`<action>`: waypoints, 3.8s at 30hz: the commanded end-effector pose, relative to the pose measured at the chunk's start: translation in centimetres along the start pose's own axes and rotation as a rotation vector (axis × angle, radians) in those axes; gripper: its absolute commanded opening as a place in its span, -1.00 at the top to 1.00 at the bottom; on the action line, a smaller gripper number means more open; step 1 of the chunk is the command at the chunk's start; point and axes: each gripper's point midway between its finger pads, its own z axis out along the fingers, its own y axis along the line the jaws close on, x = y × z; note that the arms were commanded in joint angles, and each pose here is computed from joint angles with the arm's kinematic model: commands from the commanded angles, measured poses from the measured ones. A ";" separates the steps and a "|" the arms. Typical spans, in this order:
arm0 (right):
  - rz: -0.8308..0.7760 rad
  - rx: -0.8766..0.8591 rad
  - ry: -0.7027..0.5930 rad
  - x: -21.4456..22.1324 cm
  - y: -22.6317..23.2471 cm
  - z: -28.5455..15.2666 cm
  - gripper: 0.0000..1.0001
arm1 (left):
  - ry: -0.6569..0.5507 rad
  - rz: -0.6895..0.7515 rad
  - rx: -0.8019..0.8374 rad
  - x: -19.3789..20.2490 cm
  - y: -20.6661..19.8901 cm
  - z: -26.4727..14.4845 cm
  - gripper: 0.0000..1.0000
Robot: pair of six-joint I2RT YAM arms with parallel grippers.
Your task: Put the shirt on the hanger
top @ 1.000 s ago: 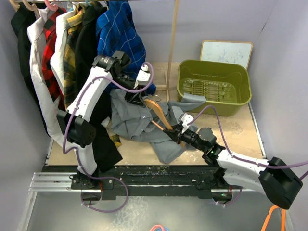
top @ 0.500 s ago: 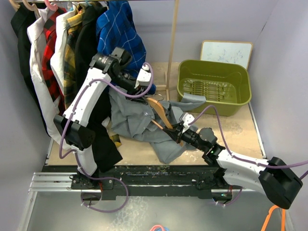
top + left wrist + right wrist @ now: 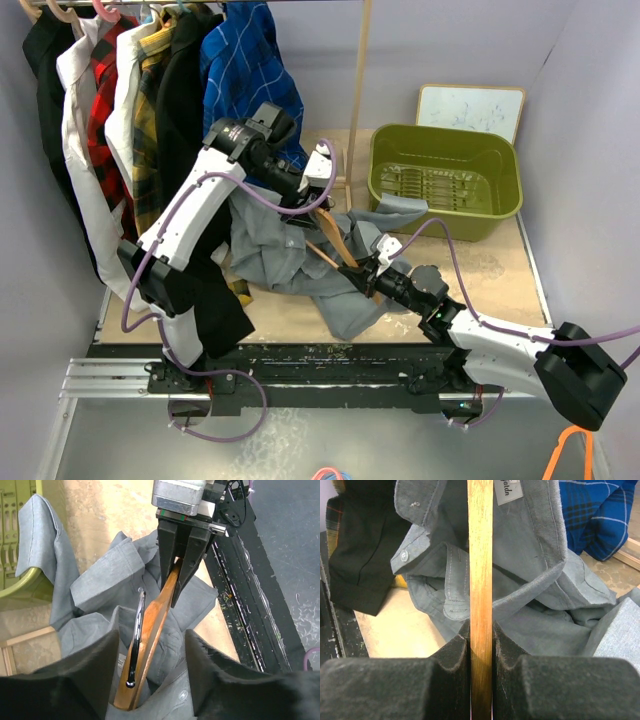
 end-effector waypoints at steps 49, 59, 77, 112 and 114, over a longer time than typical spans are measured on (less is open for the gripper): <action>-0.006 0.017 -0.159 -4.4 -0.3 0.9 1.00 | 0.015 -0.019 -0.052 3.5 -0.2 -4.0 0.05; -0.021 0.044 -0.163 -4.6 -0.7 0.7 1.00 | -0.003 0.037 -0.030 1.4 -0.9 -3.2 0.76; -0.030 0.059 -0.167 -4.7 -1.0 0.6 1.00 | 0.051 0.019 0.023 1.0 -1.7 -0.8 0.32; 0.339 0.356 -0.446 -11.0 -4.3 -9.3 -1.00 | -0.094 0.048 -0.398 -9.5 1.4 -7.5 1.00; 0.389 0.377 -0.476 -10.8 -4.9 -8.9 -0.98 | -0.093 0.050 -0.403 -9.5 1.0 -7.7 1.00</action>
